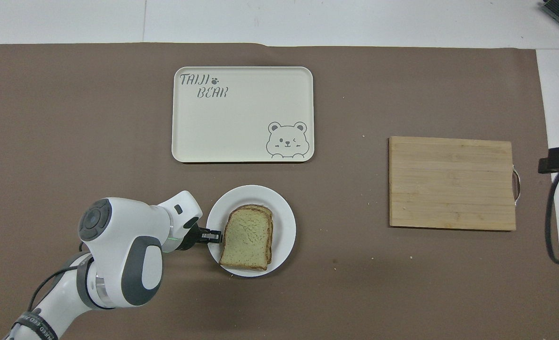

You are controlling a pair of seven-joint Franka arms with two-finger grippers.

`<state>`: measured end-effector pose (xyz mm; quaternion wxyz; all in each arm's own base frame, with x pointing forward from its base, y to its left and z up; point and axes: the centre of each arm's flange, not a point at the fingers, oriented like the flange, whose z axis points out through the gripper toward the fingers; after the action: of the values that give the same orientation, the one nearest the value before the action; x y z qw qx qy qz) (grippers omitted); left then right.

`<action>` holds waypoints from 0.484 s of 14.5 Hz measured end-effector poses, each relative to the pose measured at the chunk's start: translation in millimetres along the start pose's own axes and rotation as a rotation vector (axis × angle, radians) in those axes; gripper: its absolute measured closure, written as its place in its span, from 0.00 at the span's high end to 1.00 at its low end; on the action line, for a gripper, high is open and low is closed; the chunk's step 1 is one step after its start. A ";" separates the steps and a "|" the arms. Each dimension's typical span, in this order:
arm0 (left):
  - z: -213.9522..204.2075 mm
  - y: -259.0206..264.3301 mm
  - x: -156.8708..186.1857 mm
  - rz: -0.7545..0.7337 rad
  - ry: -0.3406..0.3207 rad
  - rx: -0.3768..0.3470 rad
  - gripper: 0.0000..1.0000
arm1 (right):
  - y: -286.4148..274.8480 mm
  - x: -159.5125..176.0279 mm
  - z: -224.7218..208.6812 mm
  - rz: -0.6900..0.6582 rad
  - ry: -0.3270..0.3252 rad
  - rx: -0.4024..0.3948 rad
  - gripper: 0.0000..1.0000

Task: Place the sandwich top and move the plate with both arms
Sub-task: 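Grip the white plate rim with the left gripper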

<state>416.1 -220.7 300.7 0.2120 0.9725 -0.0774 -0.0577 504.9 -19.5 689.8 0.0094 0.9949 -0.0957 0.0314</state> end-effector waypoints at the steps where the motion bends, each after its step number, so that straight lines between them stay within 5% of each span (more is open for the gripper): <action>1: -3.0 0.3 -0.2 -0.005 0.000 -0.010 0.15 | -0.1 -0.4 2.7 -0.007 -0.009 0.000 1.00; 7: -13.6 -29.0 2.7 -0.121 -0.030 -0.098 0.13 | 4.0 -9.3 12.0 -0.016 -0.043 0.002 1.00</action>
<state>424.4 -189.6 300.6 0.2544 0.9628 -0.0188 -0.0889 495.7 -21.9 677.3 0.0067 0.9960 -0.0881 0.0099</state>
